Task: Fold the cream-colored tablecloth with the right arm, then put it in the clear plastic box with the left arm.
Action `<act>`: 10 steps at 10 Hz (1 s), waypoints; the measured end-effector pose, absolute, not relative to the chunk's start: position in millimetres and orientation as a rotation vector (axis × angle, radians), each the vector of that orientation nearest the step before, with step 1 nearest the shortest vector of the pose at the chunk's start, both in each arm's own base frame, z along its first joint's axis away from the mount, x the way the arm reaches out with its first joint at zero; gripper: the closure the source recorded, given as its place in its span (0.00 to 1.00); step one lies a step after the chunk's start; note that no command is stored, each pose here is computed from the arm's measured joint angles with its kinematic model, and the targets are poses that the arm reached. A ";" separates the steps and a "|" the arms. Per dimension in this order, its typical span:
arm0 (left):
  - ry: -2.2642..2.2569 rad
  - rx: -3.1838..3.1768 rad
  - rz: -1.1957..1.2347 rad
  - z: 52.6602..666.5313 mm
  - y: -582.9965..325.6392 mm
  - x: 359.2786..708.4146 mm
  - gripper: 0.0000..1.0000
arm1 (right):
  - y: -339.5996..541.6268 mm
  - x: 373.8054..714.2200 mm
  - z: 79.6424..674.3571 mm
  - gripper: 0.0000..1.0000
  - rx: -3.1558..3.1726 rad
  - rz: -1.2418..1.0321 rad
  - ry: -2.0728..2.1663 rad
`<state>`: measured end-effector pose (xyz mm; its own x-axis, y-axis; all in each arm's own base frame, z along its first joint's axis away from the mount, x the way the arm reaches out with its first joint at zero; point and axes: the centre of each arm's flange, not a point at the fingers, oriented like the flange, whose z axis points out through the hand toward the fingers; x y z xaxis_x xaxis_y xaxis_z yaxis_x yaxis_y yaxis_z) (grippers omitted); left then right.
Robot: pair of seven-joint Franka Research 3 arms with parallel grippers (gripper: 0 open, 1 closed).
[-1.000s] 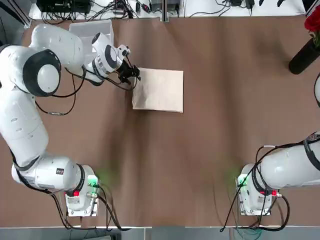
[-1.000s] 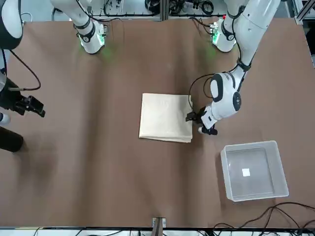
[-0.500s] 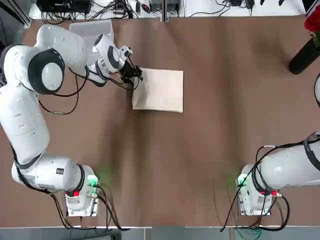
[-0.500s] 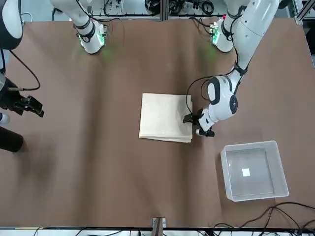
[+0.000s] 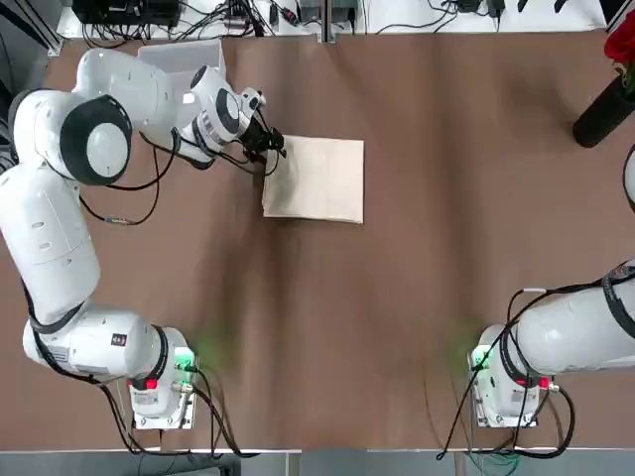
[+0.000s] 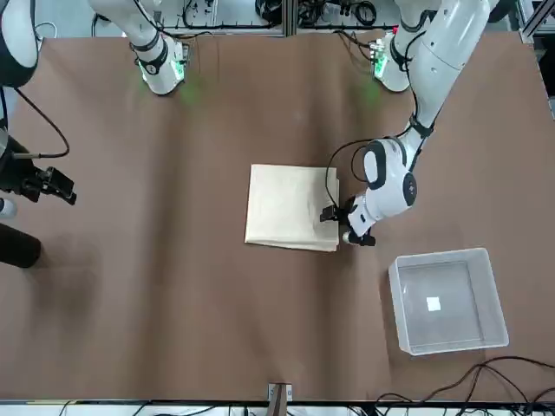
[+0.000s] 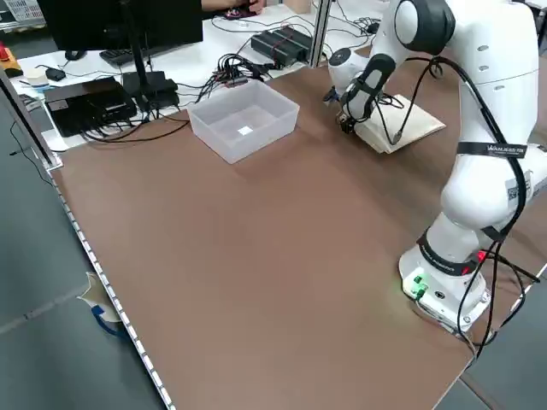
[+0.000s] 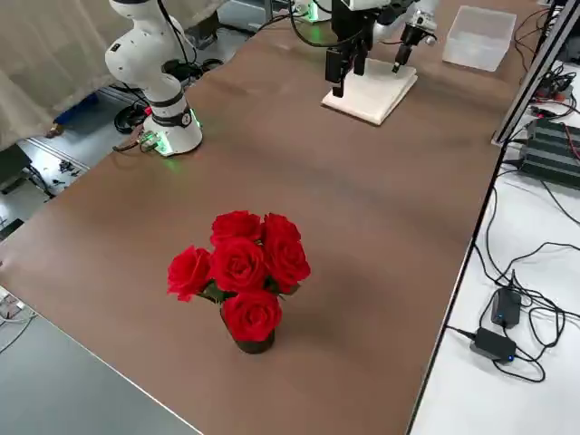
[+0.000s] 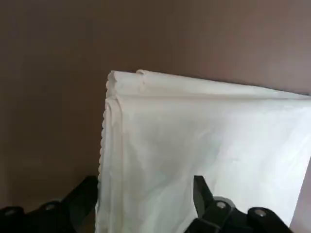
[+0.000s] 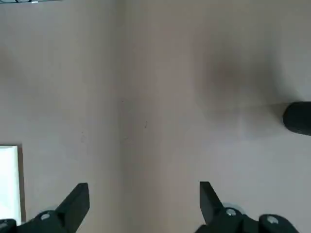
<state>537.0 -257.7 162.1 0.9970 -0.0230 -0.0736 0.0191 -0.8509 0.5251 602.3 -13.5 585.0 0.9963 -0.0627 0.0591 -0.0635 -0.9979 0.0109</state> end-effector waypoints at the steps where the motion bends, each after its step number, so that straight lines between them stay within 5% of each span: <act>1: -0.002 2.586 -0.105 161.5 -258.0 537.0 0.19 | -14.3 602.3 585.0 0.00 3.126 0.092 -0.097; 4: -0.005 2.583 -0.111 159.9 -260.6 536.0 0.67 | -12.1 602.3 584.9 0.00 3.126 0.090 -0.090; 6: -0.014 2.577 -0.106 162.6 -265.2 536.5 0.91 | -10.1 602.2 582.6 0.00 3.127 0.082 -0.084; 10: -0.031 2.564 -0.060 181.5 -271.3 545.3 0.93 | -9.8 602.4 581.1 0.00 3.127 0.078 -0.083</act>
